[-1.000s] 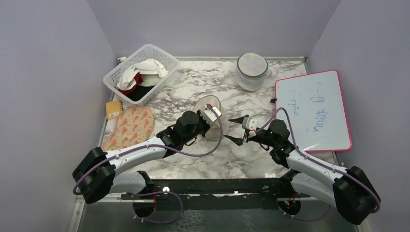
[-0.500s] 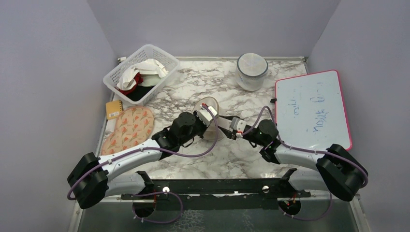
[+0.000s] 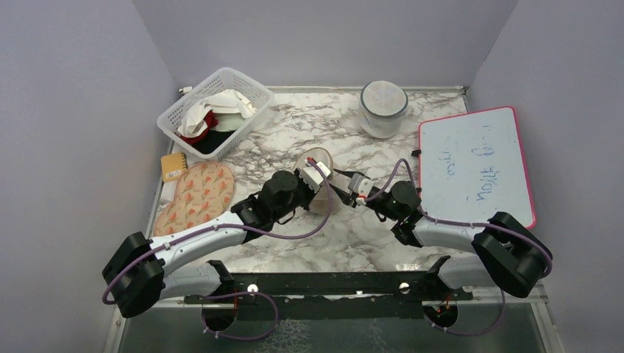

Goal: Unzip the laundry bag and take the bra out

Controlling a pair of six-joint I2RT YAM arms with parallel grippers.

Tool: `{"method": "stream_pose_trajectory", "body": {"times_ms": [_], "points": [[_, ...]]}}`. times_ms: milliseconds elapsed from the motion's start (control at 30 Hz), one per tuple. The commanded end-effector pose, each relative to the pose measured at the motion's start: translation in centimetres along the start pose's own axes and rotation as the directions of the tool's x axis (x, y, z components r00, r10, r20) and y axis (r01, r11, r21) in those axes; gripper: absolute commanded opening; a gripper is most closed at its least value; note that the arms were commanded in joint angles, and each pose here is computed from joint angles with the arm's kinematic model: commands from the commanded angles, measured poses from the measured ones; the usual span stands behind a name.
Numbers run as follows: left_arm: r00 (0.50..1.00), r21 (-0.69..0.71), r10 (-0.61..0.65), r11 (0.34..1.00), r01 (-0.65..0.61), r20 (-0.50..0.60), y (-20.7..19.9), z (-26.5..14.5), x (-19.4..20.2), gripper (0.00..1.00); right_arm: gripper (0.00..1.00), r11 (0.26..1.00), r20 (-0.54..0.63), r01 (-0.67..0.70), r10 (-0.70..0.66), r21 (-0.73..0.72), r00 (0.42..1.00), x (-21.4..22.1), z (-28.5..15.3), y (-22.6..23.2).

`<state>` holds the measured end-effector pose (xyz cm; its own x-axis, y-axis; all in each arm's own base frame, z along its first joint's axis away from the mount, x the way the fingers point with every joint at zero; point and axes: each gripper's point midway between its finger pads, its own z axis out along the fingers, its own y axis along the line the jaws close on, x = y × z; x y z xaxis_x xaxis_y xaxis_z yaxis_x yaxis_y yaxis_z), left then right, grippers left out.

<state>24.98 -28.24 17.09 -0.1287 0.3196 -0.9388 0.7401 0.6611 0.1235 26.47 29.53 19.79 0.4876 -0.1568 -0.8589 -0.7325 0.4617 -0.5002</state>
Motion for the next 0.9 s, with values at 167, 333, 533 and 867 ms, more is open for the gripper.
{"method": "stream_pose_trajectory", "body": {"times_ms": [167, 333, 533, 867], "points": [[1.000, 0.018, -0.016, 1.000, 0.016, 0.018, -0.3, -0.3, -0.3, 0.00, 0.44, 0.999, 0.028, -0.021, 0.020, 0.050, 0.999, -0.5, 0.9, -0.9], [1.000, 0.025, -0.017, 1.000, 0.016, 0.016, -0.5, -0.2, -0.2, 0.00, 0.43, 0.991, 0.016, -0.046, 0.044, 0.122, 0.999, 0.0, 1.0, -2.1], [1.000, 0.029, -0.016, 0.999, 0.015, 0.013, -0.5, -0.1, -0.1, 0.00, 0.38, 0.988, 0.035, -0.060, 0.056, 0.143, 0.998, -0.4, 0.7, -2.4], [1.000, 0.035, -0.015, 0.999, 0.015, 0.009, -0.6, 0.0, 0.0, 0.00, 0.35, 0.986, 0.003, -0.058, 0.058, 0.155, 0.998, 0.4, 0.0, -2.2]]}}
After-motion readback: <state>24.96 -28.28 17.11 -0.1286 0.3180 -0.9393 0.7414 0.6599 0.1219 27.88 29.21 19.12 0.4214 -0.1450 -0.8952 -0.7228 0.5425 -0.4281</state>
